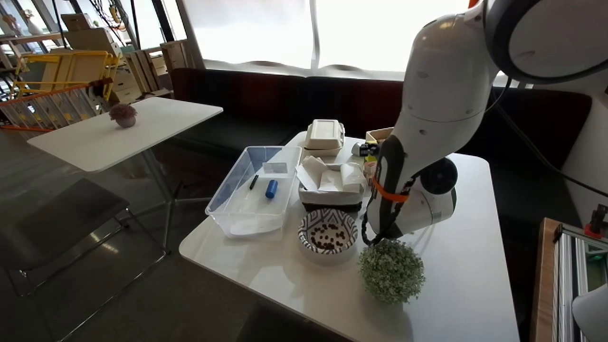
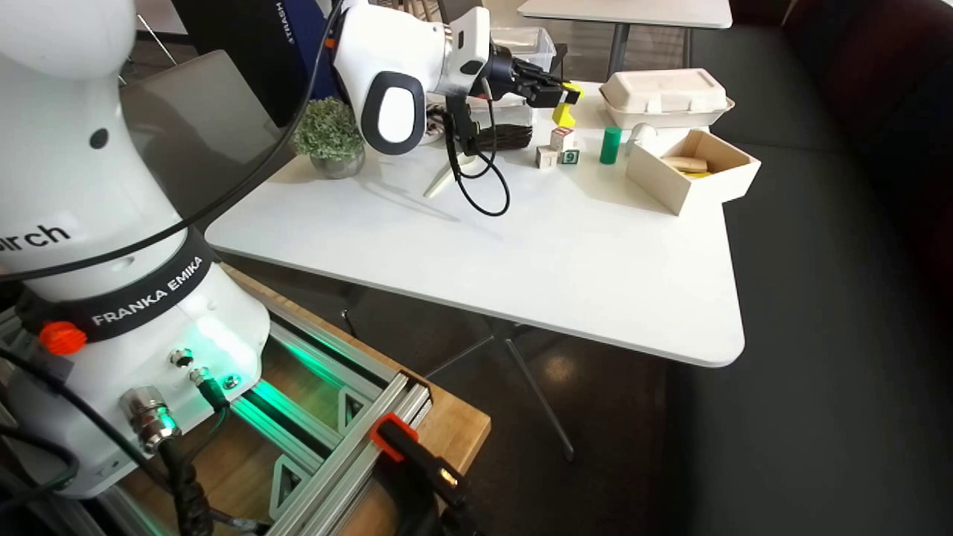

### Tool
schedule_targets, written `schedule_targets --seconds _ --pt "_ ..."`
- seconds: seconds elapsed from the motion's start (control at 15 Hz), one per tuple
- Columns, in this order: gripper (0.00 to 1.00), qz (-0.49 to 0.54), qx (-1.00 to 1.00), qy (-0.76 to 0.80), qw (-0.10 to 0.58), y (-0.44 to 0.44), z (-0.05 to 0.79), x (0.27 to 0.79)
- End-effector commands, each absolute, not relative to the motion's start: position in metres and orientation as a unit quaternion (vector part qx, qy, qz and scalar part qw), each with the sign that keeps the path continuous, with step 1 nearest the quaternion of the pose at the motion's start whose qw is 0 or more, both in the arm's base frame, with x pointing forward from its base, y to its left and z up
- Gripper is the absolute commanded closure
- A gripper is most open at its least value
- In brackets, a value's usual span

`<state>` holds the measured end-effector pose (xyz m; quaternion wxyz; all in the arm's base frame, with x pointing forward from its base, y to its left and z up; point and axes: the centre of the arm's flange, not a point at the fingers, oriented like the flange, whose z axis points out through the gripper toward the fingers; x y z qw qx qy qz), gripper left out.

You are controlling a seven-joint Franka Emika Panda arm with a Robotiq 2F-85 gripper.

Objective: Stack the yellow block onto the white block

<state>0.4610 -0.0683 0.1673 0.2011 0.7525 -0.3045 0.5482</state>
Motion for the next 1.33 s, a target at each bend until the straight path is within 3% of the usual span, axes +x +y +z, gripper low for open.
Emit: schedule_targets --seconds 0.0,0.4,0.47,0.6,0.93,1.27 --pt "0.91 0.556 0.751 -0.292 0.202 -0.067 0.152 0.459" --pt "0.91 0.556 0.752 -0.288 0.207 -0.069 0.145 0.461" --pt "0.41 0.557 0.751 -0.288 0.207 -0.069 0.144 0.462" --pt "0.36 0.556 0.752 -0.287 0.207 -0.069 0.143 0.461" --pt "0.00 0.548 0.759 -0.289 0.202 -0.063 0.149 0.453" --pt "0.00 0.542 0.760 -0.306 0.186 -0.051 0.171 0.431"
